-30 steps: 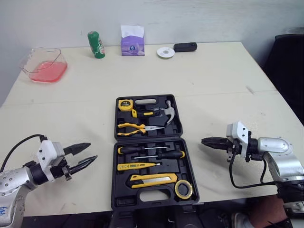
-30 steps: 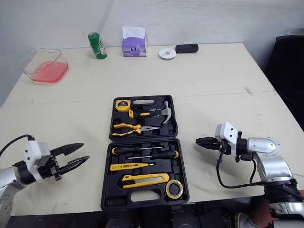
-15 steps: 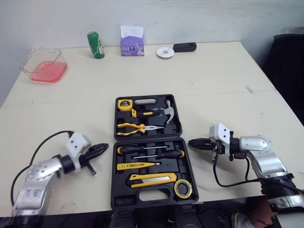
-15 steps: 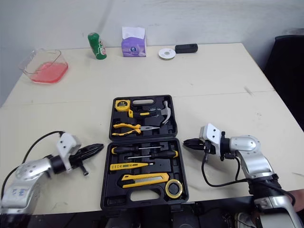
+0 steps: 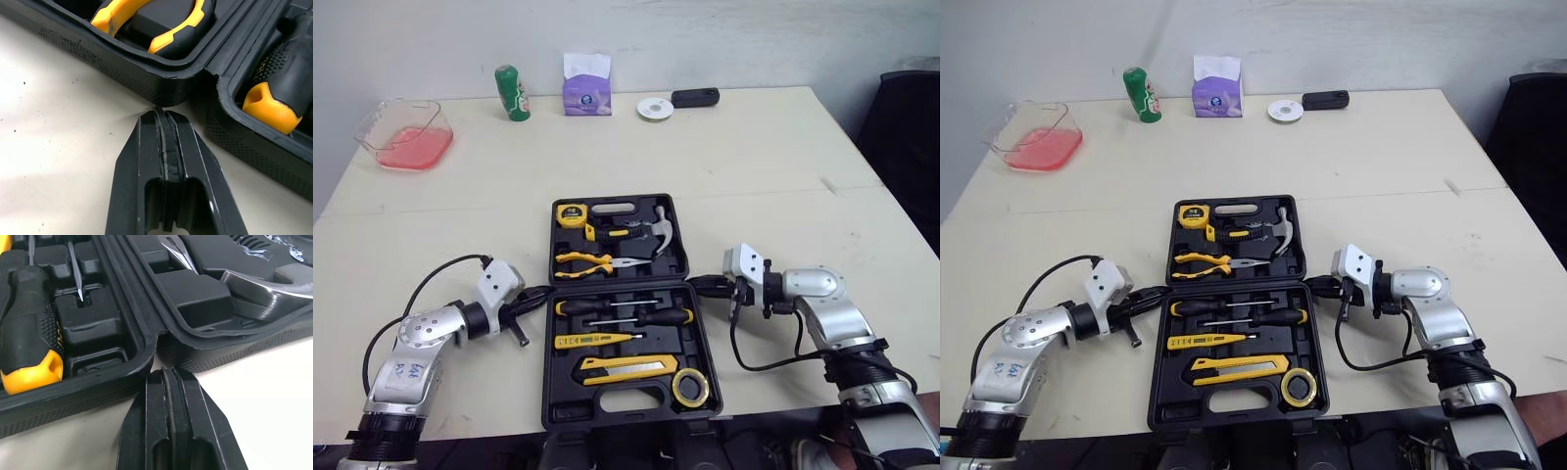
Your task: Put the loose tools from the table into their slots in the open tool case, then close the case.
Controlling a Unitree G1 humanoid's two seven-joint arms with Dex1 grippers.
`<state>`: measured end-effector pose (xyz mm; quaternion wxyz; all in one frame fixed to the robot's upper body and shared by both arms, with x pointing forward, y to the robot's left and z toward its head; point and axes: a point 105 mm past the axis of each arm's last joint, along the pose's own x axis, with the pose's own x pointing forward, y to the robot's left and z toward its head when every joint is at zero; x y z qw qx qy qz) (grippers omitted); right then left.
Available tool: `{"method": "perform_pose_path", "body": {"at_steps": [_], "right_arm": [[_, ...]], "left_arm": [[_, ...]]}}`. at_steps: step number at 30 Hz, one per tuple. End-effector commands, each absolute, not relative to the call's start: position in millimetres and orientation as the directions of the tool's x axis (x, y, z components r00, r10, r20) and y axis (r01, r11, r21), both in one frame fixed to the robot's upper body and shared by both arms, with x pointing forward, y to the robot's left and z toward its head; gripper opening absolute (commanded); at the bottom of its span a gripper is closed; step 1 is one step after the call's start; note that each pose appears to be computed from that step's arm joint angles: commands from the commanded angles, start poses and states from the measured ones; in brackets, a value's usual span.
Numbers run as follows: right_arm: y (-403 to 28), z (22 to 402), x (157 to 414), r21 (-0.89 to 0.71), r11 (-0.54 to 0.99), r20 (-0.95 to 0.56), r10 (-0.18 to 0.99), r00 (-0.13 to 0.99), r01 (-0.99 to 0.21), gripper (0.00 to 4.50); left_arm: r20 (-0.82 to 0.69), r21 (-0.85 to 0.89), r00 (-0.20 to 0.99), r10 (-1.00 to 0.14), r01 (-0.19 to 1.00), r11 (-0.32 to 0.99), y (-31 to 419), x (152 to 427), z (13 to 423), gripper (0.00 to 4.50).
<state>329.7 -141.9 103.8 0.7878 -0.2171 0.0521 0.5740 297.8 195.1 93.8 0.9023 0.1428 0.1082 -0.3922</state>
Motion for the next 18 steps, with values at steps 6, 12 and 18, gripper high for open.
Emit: {"method": "perform_pose_path", "body": {"at_steps": [6,12,18], "right_arm": [[-139,114,344,-0.352,0.247,-0.306,0.881,0.36,-0.903,0.0],[-146,112,359,-0.372,0.267,-0.32,0.862,0.393,-0.889,0.0],[-144,100,361,-0.376,0.241,-0.359,0.852,0.381,-0.895,0.0]], "left_arm": [[-0.301,0.164,0.647,-0.7,0.759,0.631,178,311,96,0.05],[-0.307,0.149,0.658,-0.688,0.747,0.648,176,323,96,0.05],[-0.321,0.144,0.657,-0.682,0.745,0.651,175,329,94,0.05]]}}
